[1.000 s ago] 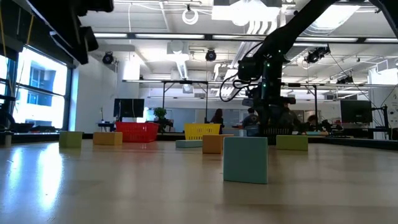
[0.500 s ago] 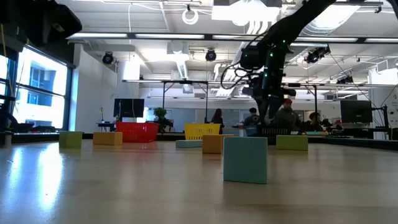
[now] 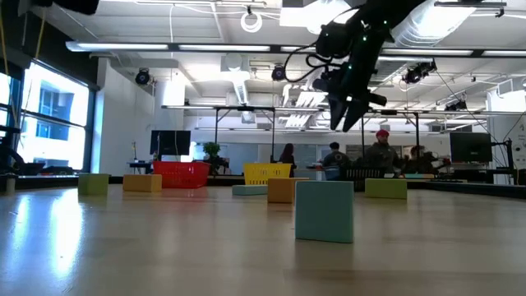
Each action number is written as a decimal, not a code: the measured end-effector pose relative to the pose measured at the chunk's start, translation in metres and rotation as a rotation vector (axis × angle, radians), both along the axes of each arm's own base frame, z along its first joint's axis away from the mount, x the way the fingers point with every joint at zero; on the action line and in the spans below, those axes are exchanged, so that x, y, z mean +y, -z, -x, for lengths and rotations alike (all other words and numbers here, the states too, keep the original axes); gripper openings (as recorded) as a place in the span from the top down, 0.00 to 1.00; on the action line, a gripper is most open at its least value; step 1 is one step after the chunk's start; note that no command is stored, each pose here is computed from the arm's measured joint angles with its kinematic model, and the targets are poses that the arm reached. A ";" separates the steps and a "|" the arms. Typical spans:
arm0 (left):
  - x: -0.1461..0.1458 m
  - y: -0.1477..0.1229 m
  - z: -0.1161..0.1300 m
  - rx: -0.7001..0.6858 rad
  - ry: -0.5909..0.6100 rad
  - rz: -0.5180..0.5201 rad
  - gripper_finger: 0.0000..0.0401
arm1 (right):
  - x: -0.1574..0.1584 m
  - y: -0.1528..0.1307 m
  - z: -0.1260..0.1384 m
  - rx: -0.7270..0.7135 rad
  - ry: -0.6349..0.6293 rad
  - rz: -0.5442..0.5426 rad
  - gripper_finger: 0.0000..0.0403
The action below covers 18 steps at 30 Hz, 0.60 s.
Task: Sort & place blocks by color
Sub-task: Put the blue block into the yellow basket
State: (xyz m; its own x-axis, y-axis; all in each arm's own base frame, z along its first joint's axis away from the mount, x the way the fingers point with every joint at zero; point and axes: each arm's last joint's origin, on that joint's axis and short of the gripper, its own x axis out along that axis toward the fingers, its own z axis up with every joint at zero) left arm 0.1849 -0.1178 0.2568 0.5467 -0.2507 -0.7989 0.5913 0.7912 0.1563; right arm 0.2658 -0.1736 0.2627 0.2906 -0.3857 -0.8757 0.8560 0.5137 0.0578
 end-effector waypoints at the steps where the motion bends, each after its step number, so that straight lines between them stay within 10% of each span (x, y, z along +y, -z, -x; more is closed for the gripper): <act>1: -0.001 -0.001 0.000 -0.016 0.030 -0.011 0.56 | 0.003 -0.001 -0.001 -0.009 -0.002 0.002 0.60; 18: -0.025 0.040 -0.027 0.105 0.263 -0.045 0.56 | 0.029 -0.005 -0.018 -0.068 -0.028 0.005 0.60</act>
State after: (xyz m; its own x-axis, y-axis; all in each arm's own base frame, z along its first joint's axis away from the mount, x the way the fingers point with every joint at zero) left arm 0.2116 -0.1428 0.2163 0.3808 -0.3360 -0.8614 0.7903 0.6018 0.1146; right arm 0.2843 -0.1444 0.2676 0.3601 -0.3811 -0.8515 0.8355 0.5378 0.1126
